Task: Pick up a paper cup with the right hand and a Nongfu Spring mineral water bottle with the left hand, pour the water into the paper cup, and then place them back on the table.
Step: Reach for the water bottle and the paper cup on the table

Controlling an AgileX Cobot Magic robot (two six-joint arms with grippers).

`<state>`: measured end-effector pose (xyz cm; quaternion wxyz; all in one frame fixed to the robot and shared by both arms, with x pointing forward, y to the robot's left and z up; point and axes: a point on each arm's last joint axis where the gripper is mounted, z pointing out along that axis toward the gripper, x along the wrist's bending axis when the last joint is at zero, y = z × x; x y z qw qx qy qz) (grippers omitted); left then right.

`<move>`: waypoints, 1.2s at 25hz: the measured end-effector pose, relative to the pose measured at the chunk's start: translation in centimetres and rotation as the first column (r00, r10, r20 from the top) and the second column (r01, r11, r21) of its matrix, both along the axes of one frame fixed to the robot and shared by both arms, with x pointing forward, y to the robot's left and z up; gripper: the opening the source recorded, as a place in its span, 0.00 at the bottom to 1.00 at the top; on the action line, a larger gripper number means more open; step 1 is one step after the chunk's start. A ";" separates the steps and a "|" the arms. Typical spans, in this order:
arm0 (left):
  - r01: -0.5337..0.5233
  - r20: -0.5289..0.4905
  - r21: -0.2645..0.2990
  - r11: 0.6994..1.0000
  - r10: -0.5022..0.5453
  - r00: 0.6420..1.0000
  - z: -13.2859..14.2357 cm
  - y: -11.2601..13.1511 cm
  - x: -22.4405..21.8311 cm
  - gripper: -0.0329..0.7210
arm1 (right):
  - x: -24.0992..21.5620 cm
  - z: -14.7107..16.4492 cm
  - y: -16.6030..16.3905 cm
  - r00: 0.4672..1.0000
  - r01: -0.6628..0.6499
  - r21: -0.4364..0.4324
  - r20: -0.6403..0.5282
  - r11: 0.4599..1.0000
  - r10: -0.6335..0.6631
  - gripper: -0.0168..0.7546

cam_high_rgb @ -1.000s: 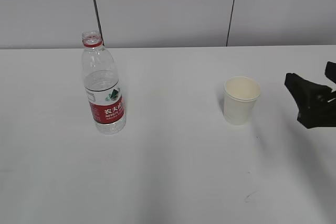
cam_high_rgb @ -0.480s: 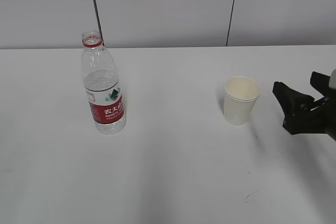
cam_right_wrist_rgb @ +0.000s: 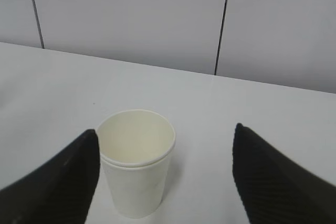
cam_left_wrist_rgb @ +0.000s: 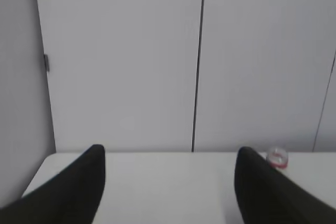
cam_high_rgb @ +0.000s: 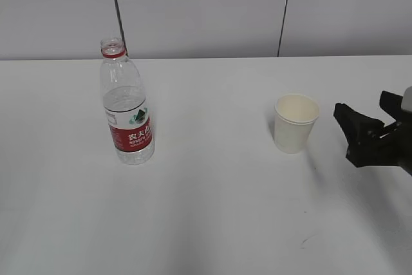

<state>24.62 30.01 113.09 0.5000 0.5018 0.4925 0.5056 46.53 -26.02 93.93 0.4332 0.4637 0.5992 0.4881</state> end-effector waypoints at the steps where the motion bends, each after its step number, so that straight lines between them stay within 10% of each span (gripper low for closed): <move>1: 0.003 0.024 -0.006 1.000 -0.003 1.000 0.5 0.0 0.9 0.66 | 0.0 0.0 0.0 1.000 0.000 0.000 0.000 1.000 0.000 0.78; 8: -0.008 0.071 0.026 1.000 0.006 0.997 1.7 0.1 7.9 0.66 | 0.0 0.0 0.0 1.000 0.000 0.002 0.000 1.000 0.000 0.78; 25: 0.281 -0.119 0.004 0.960 -0.279 0.953 -9.6 -4.4 14.2 0.66 | 0.0 0.0 0.0 1.000 0.000 0.002 0.000 1.000 0.000 0.78; 30: 0.381 -0.175 0.083 0.921 -0.363 0.915 -11.1 -5.9 14.7 0.66 | 0.0 0.0 0.0 1.000 0.000 0.002 0.000 1.000 0.000 0.78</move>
